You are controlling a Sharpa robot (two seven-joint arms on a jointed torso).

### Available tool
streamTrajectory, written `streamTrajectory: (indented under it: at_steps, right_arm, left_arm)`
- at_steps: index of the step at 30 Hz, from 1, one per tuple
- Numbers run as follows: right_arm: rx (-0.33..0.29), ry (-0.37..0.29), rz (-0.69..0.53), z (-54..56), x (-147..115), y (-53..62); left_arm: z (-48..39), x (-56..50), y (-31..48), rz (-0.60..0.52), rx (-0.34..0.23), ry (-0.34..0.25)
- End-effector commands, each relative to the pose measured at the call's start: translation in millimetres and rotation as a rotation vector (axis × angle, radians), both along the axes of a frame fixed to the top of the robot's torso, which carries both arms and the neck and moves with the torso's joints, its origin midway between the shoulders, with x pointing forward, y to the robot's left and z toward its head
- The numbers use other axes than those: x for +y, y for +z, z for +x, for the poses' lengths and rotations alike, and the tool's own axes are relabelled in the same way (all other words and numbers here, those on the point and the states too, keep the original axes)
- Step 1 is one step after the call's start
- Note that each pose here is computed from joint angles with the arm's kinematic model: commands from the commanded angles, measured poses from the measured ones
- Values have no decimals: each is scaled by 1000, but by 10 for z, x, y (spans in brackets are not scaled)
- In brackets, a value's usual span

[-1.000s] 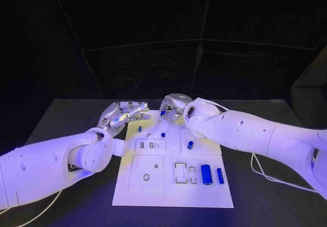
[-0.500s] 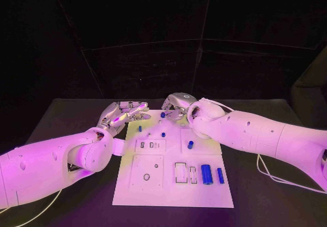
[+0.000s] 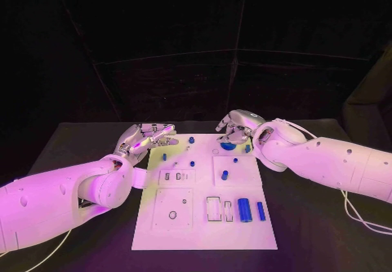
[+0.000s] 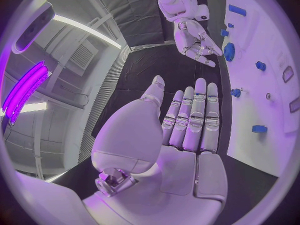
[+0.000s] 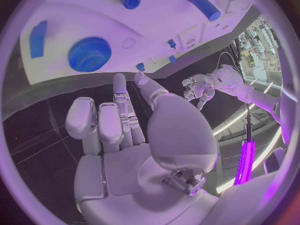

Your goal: Assemble the parts on the task board

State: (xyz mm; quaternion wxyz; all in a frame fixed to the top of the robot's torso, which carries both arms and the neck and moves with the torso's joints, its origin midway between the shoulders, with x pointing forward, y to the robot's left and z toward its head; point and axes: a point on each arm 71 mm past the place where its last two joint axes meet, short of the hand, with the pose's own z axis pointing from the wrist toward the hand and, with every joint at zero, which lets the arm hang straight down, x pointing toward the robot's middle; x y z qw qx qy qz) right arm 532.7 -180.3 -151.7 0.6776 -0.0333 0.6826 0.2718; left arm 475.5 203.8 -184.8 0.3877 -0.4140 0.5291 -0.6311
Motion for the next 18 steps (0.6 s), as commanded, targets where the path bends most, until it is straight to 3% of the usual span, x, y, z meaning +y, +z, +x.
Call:
streamTrajectory:
  at_steps: [1,10,18]
  right_arm:
    - [119,-72,40,4,-144,-41]
    - [210,-126,-17,51,-391,-121]
    - [243,-123,-54,91,-391,-164]
  left_arm:
    - [-2,3,15,-11,-3,-18]
    - [5,9,8,-12,0,-23]
    - [16,7,0,-10,0,-22]
